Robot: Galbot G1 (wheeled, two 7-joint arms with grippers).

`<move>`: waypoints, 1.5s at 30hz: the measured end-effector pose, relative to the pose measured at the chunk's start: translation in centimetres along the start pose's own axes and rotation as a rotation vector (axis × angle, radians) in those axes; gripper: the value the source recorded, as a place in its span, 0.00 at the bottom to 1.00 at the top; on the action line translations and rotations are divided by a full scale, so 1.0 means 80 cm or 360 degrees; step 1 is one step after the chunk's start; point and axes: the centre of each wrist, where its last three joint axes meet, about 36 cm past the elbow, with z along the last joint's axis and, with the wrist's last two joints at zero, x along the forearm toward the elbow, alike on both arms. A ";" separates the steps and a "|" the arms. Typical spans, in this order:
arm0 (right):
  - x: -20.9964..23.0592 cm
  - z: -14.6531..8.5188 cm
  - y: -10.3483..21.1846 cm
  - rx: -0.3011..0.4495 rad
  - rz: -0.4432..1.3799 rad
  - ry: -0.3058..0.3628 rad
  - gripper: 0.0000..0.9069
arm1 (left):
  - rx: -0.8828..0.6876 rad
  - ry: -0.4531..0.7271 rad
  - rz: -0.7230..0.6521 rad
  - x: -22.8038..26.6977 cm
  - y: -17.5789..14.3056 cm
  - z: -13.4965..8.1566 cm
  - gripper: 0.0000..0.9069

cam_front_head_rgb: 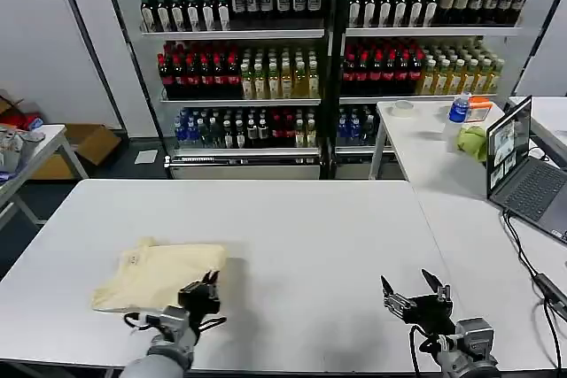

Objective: Fold and organize the clothes.

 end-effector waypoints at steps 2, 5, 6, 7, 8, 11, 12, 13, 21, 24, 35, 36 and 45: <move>0.000 -0.001 0.000 0.0002 0.0001 -0.0004 1.00 | 0.0022 -0.0011 0.0023 -0.007 -0.011 -0.005 0.01; -0.001 -0.002 -0.001 0.0005 0.0002 -0.0010 1.00 | 0.0068 -0.0026 0.0064 -0.015 -0.027 -0.012 0.01; -0.001 -0.002 -0.001 0.0005 0.0002 -0.0011 1.00 | 0.0084 -0.0031 0.0079 -0.018 -0.032 -0.014 0.01; -0.001 -0.002 -0.001 0.0006 0.0002 -0.0011 1.00 | 0.0101 -0.0036 0.0094 -0.020 -0.037 -0.016 0.01; -0.001 -0.002 -0.001 0.0007 0.0002 -0.0012 1.00 | 0.0117 -0.0041 0.0108 -0.023 -0.042 -0.018 0.02; -0.001 -0.003 -0.001 0.0010 0.0003 -0.0014 1.00 | 0.0158 -0.0053 0.0139 -0.030 -0.056 -0.022 0.14; -0.001 -0.003 -0.001 0.0010 0.0003 -0.0016 1.00 | 0.0172 -0.0056 0.0149 -0.033 -0.061 -0.023 0.17; -0.002 -0.004 -0.001 0.0010 0.0003 -0.0018 1.00 | 0.0185 -0.0062 0.0161 -0.035 -0.066 -0.025 0.27; -0.006 -0.003 0.003 -0.0018 -0.0017 -0.0026 1.00 | 0.0292 -0.0095 0.0249 -0.044 -0.095 -0.033 1.00; -0.009 -0.002 0.006 -0.0040 -0.0032 -0.0036 1.00 | 0.0335 -0.0117 0.0270 -0.041 -0.096 -0.037 1.00; -0.042 -0.003 0.033 -0.0230 -0.0134 -0.0054 1.00 | 0.0535 -0.0221 0.0212 0.010 -0.029 -0.050 1.00; -0.047 -0.003 0.038 -0.0259 -0.0148 -0.0053 1.00 | 0.0546 -0.0225 0.0187 0.016 -0.017 -0.049 1.00; -0.112 -0.003 0.097 -0.0520 -0.0302 0.0031 1.00 | 0.0568 -0.0221 -0.0069 0.055 0.063 -0.036 1.00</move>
